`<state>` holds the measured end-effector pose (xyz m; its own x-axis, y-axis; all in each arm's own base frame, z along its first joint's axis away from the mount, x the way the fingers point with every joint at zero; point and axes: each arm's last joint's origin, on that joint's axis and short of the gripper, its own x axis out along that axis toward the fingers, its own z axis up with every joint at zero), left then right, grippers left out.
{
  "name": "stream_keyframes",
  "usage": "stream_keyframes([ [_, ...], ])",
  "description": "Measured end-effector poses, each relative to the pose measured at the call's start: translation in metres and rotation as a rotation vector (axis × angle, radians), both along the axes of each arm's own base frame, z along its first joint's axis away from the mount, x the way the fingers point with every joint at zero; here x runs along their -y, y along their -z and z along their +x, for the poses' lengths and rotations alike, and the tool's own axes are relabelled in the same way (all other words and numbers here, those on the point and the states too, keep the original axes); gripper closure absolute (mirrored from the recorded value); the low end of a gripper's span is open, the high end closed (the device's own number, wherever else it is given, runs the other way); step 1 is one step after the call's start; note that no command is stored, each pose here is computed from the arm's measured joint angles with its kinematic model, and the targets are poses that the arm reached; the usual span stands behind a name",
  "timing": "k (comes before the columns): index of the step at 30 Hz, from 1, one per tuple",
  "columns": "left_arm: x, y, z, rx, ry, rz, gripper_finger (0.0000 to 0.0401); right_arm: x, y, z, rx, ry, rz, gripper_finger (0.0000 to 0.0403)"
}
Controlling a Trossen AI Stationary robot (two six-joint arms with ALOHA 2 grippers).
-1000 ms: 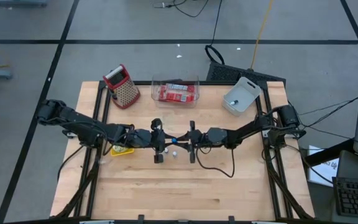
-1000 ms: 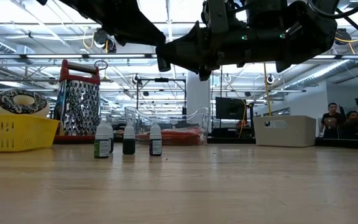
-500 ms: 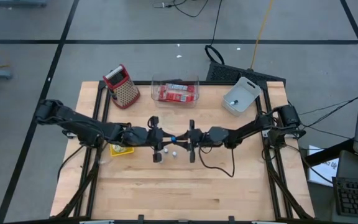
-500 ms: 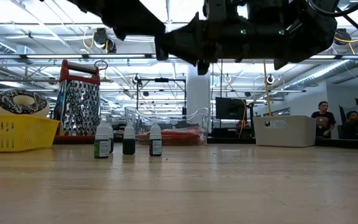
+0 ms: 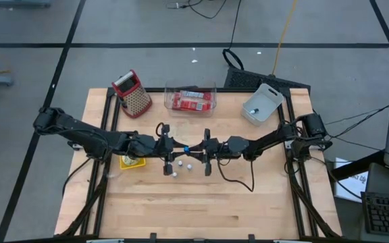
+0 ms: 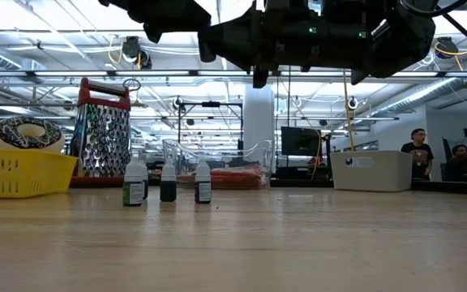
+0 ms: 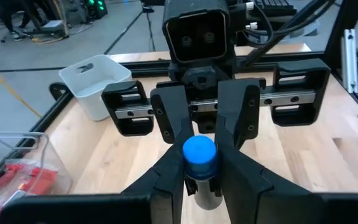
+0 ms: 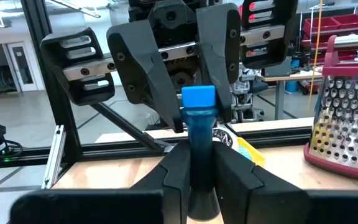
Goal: Pick & Place Food Item
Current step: Put the blue food coloring bottle into the white bin
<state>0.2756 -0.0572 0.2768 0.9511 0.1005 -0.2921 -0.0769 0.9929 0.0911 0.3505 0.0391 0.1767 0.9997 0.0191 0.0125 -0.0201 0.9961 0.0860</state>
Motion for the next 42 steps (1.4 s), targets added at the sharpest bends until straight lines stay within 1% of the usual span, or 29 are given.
stream_keyframes([
  [4,0.001,0.000,0.000,-0.001,0.037,-0.046,0.0316,0.000,0.000,0.000,0.000,-0.004,0.000,0.0356],
  [6,0.002,0.000,0.000,0.003,0.036,-0.075,0.0306,0.000,0.000,0.000,-0.001,-0.008,0.000,0.0355],
  [8,0.002,-0.004,0.000,0.033,0.031,-0.101,0.0284,0.000,0.002,0.000,-0.015,-0.005,-0.001,0.0355],
  [9,0.002,-0.008,0.000,0.054,0.032,-0.108,0.0270,0.000,0.009,-0.002,-0.058,0.000,-0.007,0.0355],
  [11,0.002,-0.010,0.000,0.067,0.034,-0.111,0.0238,0.000,0.015,-0.001,-0.090,0.002,-0.010,0.0355],
  [14,0.002,-0.007,0.001,0.063,0.038,-0.097,0.0190,0.000,0.002,0.000,-0.017,0.004,-0.001,0.0355],
  [16,0.002,-0.012,0.002,0.105,0.042,-0.089,0.0165,0.000,0.003,0.000,-0.024,0.000,-0.003,0.0355],
  [19,0.002,-0.017,-0.001,0.132,0.046,-0.086,0.0135,0.000,0.007,-0.001,-0.044,0.002,-0.005,0.0355],
  [22,0.000,-0.025,-0.006,0.164,0.036,-0.094,0.0116,0.001,-0.004,-0.002,-0.006,0.003,0.000,0.0355],
  [26,-0.004,-0.034,-0.017,0.176,0.019,-0.083,0.0101,0.001,-0.005,-0.003,-0.030,0.004,-0.022,0.0355],
  [30,-0.007,-0.041,-0.028,0.173,0.022,-0.069,0.0094,0.005,-0.016,-0.006,0.002,0.015,-0.019,0.0355],
  [33,-0.008,-0.044,-0.034,0.170,0.013,-0.064,0.0094,0.009,-0.015,-0.009,-0.038,0.025,-0.023,0.0355],
  [38,-0.011,-0.034,-0.040,0.151,-0.035,-0.041,0.0099,0.019,-0.019,-0.018,-0.026,0.054,0.003,0.0355],
  [42,-0.014,-0.018,-0.041,0.125,-0.109,-0.013,0.0099,0.029,-0.018,-0.029,-0.032,0.083,0.020,0.0355],
])
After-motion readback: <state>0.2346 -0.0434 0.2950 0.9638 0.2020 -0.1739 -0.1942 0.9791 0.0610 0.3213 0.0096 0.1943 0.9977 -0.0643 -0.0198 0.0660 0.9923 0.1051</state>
